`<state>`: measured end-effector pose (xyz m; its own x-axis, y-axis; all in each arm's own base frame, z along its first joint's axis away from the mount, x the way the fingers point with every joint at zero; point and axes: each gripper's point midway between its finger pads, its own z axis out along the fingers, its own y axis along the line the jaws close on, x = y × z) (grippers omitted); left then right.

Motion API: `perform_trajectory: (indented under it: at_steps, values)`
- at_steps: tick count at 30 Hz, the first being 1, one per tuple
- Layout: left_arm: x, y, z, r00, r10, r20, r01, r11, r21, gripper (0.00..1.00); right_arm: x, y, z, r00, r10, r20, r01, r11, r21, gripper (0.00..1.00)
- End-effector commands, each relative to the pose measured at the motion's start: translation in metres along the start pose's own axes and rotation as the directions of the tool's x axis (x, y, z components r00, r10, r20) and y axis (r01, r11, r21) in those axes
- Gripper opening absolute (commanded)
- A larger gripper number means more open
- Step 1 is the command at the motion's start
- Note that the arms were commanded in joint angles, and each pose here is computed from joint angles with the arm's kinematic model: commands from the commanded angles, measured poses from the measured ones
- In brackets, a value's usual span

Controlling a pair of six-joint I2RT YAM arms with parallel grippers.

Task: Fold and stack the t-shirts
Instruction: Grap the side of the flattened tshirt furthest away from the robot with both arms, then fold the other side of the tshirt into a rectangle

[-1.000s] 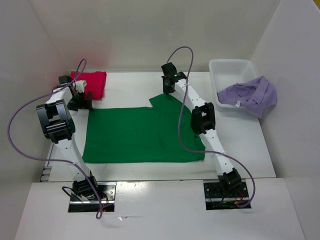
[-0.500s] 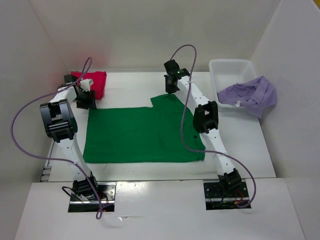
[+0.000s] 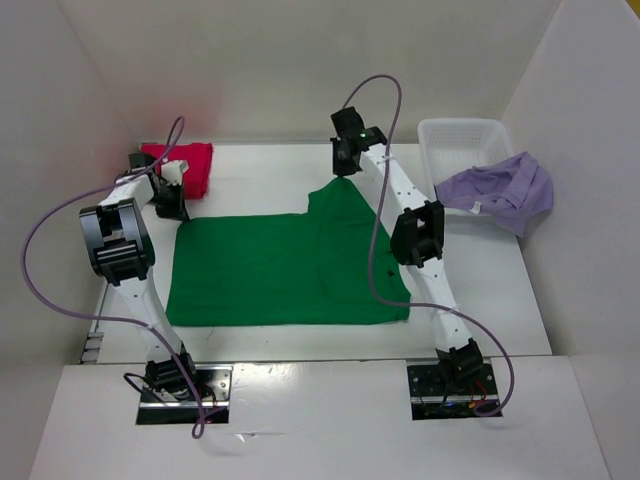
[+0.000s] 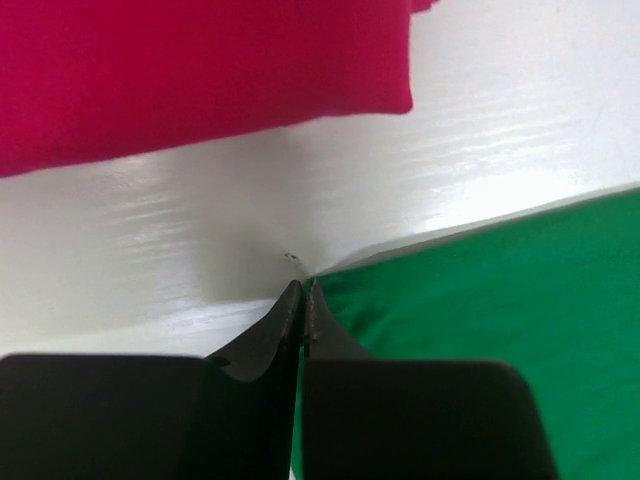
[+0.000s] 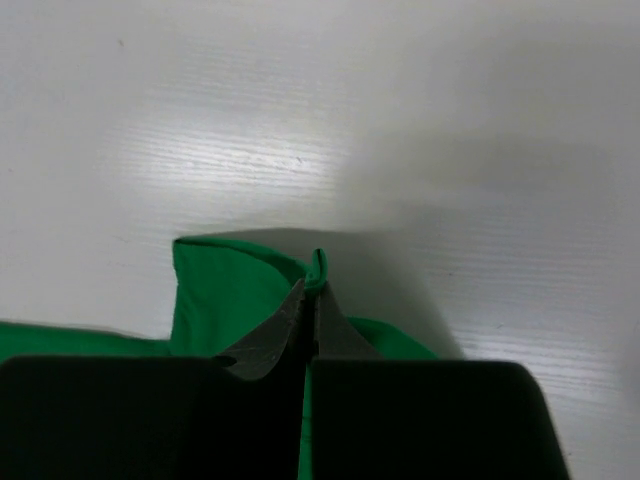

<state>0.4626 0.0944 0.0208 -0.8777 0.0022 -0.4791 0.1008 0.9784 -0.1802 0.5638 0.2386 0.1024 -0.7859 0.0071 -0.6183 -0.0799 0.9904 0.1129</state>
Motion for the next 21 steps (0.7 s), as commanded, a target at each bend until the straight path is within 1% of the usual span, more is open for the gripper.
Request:
perform_trajectory:
  at_steps: [1, 2, 3, 4, 5, 6, 7, 8, 9, 10, 11, 12, 13, 14, 15, 16, 17, 18, 19, 20, 21]
  values:
    - [0.041, -0.019, 0.003, 0.992, -0.01, -0.127, 0.02, 0.997, 0.072, 0.0, -0.01, -0.004, -0.038, 1.0, 0.003, 0.004, -0.003, 1.0, -0.001, 0.0]
    - [0.037, -0.019, -0.002, 0.993, -0.006, -0.115, 0.014, 0.998, 0.069, 0.0, 0.001, -0.007, -0.037, 1.0, -0.001, -0.029, 0.001, 1.0, 0.01, 0.0]
    - [0.028, -0.026, -0.013, 0.995, 0.054, -0.081, -0.048, 0.996, 0.077, 0.0, 0.005, -0.009, -0.038, 0.999, -0.002, -0.042, 0.003, 1.0, 0.014, 0.0]
    - [0.025, -0.027, -0.02, 0.995, 0.079, -0.065, -0.074, 0.994, 0.074, 0.0, 0.009, -0.004, -0.049, 0.999, -0.013, -0.053, 0.014, 1.0, 0.01, 0.0]
    - [0.029, -0.034, -0.021, 0.992, 0.112, -0.064, -0.107, 0.991, 0.081, 0.0, 0.032, -0.004, -0.045, 0.993, -0.031, -0.114, 0.033, 0.999, 0.021, 0.0]
    - [0.02, -0.032, -0.037, 0.984, 0.179, -0.018, -0.178, 0.983, 0.051, 0.0, 0.039, -0.008, -0.047, 0.991, -0.033, -0.127, 0.037, 0.999, 0.035, 0.0]
    - [0.023, -0.035, -0.041, 0.976, 0.217, -0.023, -0.216, 0.976, 0.039, 0.0, 0.03, 0.0, -0.067, 0.996, -0.028, -0.079, 0.03, 0.999, 0.021, 0.0]
    - [0.022, -0.033, -0.047, 0.968, 0.249, -0.013, -0.249, 0.968, 0.02, 0.0, 0.059, -0.012, -0.062, 0.99, -0.027, -0.14, 0.035, 0.998, 0.058, 0.0]
    - [0.028, -0.038, -0.055, 0.957, 0.289, -0.01, -0.289, 0.957, 0.005, 0.0, 0.063, -0.014, -0.07, 0.992, -0.015, -0.129, 0.022, 0.998, 0.056, 0.0]
    - [0.032, -0.038, -0.059, 0.936, 0.351, -0.028, -0.352, 0.936, -0.017, 0.0, 0.066, -0.014, -0.078, 0.993, 0.01, -0.114, -0.005, 0.999, 0.044, 0.0]
    - [0.034, -0.036, -0.064, 0.924, 0.381, -0.028, -0.381, 0.924, -0.036, 0.0, 0.071, -0.016, -0.099, 0.997, 0.024, -0.079, -0.023, 1.0, 0.015, 0.0]
    - [0.031, -0.043, -0.076, 0.905, 0.426, -0.012, -0.426, 0.903, -0.052, 0.0, 0.073, -0.022, -0.108, 0.997, 0.039, -0.07, -0.039, 0.999, -0.004, 0.0]
    - [0.035, -0.045, -0.079, 0.876, 0.481, -0.021, -0.482, 0.875, -0.056, 0.0, 0.078, -0.024, -0.116, 0.997, 0.052, -0.063, -0.052, 0.999, -0.006, 0.0]
    - [0.047, -0.045, -0.079, 0.867, 0.496, -0.038, -0.498, 0.866, -0.053, 0.0, 0.092, -0.031, -0.13, 0.996, 0.062, -0.07, -0.062, 0.998, -0.002, 0.0]
    - [0.046, -0.045, -0.088, 0.855, 0.517, -0.031, -0.518, 0.852, -0.073, 0.0, 0.1, -0.033, -0.135, 0.995, 0.061, -0.082, -0.061, 0.998, -0.007, 0.0]
    - [0.047, -0.041, -0.091, 0.841, 0.54, -0.044, -0.541, 0.835, -0.097, 0.0, 0.125, -0.037, -0.133, 0.988, 0.082, -0.133, -0.083, 0.997, -0.002, 0.0]
    - [0.057, -0.039, -0.09, 0.838, 0.542, -0.07, -0.546, 0.832, -0.098, 0.0, 0.133, -0.037, -0.136, 0.986, 0.092, -0.141, -0.095, 0.995, -0.01, 0.0]
    - [0.058, -0.036, -0.093, 0.83, 0.553, -0.077, -0.558, 0.821, -0.119, 0.0, 0.137, -0.038, -0.147, 0.985, 0.104, -0.136, -0.108, 0.994, -0.021, 0.0]
    - [0.063, -0.031, -0.095, 0.814, 0.572, -0.105, -0.581, 0.803, -0.132, 0.0, 0.16, -0.04, -0.146, 0.979, 0.108, -0.175, -0.113, 0.993, -0.019, 0.0]
    - [0.066, -0.03, -0.099, 0.808, 0.579, -0.111, -0.59, 0.795, -0.142, 0.0, 0.167, -0.042, -0.15, 0.974, 0.133, -0.182, -0.137, 0.99, -0.011, 0.0]
    - [0.074, -0.03, -0.097, 0.808, 0.576, -0.125, -0.589, 0.796, -0.143, 0.0, 0.162, -0.041, -0.16, 0.978, 0.151, -0.142, -0.156, 0.987, -0.031, 0.0]
